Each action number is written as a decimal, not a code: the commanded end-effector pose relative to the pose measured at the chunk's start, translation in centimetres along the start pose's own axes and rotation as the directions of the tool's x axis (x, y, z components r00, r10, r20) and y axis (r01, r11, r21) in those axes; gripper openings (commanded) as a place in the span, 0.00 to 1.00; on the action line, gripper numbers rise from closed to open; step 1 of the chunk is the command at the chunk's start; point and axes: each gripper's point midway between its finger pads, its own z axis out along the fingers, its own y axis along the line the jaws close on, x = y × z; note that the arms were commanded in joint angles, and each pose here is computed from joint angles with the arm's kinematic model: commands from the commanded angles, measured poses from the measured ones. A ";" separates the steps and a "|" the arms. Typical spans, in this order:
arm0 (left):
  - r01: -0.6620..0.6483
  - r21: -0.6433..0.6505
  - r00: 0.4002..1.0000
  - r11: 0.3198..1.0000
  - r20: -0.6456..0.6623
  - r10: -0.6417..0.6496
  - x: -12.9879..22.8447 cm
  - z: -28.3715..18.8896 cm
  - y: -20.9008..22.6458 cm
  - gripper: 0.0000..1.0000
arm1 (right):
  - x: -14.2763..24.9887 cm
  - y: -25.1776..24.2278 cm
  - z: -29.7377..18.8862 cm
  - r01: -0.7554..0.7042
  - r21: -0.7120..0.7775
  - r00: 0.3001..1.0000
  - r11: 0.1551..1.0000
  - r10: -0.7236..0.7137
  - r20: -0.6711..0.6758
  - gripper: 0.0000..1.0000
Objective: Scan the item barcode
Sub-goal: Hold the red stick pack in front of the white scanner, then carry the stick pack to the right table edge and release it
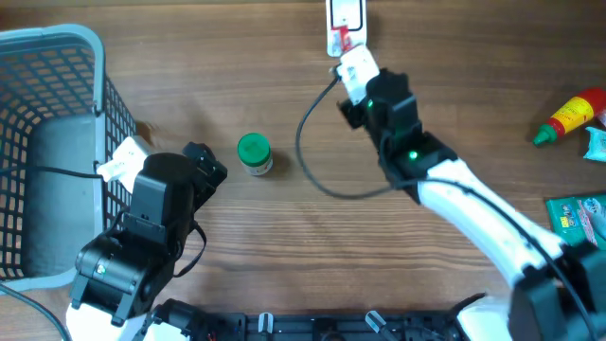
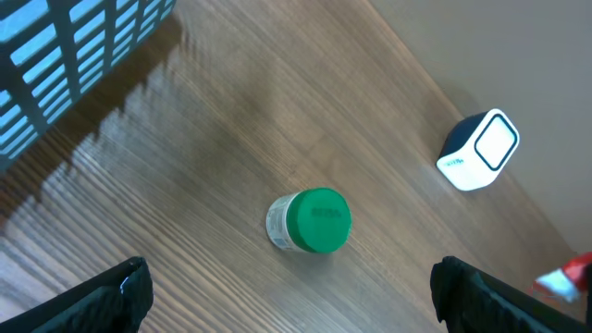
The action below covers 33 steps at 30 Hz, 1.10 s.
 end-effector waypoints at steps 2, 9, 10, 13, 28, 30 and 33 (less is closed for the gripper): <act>-0.004 0.005 1.000 1.000 0.024 0.004 -0.7 -0.4 -0.2 1.00 | 2.8 -3.4 4.6 0.236 0.100 0.972 0.967 -0.236 -0.010 0.04; -0.004 0.005 1.000 1.000 0.024 0.004 -0.7 -0.4 -0.2 1.00 | 3.8 -6.5 9.9 0.421 0.225 0.903 0.879 -0.430 -0.012 0.04; -0.004 0.005 1.000 1.000 0.024 0.004 -0.7 -0.4 -0.2 1.00 | 3.9 -6.7 10.7 0.423 0.230 0.902 0.876 -0.431 -0.018 0.04; -0.004 0.005 1.000 1.000 0.024 0.004 -0.7 -0.4 -0.2 1.00 | 3.2 -7.2 13.7 0.466 0.249 0.879 0.849 -0.477 -0.019 0.04; -0.004 0.005 1.000 1.000 0.024 0.004 -0.7 -0.4 -0.2 1.00 | 5.8 -8.1 20.9 0.621 0.295 0.783 0.726 -0.585 -0.210 0.04; -0.004 0.005 1.000 1.000 0.024 0.004 -0.7 -0.4 -0.2 1.00 | 4.7 -9.5 20.4 0.622 0.337 0.782 0.707 -0.576 -0.236 0.04; -0.004 0.005 1.000 1.000 0.024 0.004 -0.7 -0.4 -0.2 1.00 | 3.7 -12.7 18.8 0.611 0.370 0.792 0.700 -0.541 -0.285 0.04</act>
